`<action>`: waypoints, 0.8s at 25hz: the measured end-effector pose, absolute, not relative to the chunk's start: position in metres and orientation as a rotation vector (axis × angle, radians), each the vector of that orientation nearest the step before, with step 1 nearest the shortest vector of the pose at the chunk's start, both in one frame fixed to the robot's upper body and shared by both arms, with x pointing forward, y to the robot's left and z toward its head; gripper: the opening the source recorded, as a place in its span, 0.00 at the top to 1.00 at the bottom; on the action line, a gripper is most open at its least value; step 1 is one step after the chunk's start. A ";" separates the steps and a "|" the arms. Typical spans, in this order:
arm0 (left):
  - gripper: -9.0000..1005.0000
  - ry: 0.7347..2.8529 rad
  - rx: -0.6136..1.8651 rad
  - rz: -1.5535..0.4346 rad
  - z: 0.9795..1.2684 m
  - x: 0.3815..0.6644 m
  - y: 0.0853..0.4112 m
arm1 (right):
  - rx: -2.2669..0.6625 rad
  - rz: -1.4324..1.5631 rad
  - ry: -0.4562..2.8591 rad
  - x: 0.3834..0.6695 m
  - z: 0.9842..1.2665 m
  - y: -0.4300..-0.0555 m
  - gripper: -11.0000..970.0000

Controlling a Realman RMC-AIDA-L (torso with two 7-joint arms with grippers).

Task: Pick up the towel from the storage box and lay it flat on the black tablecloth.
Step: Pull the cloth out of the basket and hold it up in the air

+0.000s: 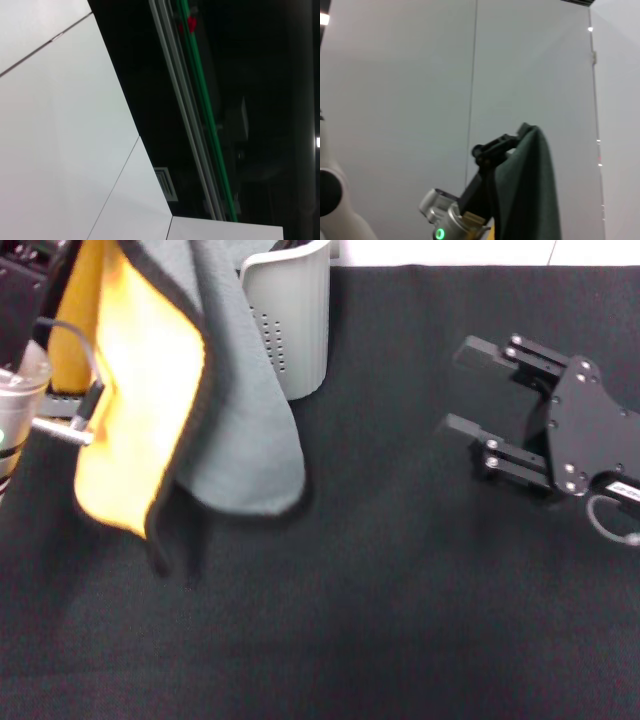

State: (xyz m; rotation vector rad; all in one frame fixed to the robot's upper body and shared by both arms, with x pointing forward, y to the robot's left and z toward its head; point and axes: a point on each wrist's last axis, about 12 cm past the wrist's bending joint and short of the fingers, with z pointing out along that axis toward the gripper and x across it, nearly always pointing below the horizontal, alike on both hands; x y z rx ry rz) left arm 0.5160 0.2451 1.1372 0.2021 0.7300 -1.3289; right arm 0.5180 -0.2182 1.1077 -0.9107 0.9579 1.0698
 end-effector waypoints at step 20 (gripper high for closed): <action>0.98 0.772 0.285 -1.385 1.139 0.528 0.214 | -1.005 0.980 0.934 0.527 1.112 -0.155 0.34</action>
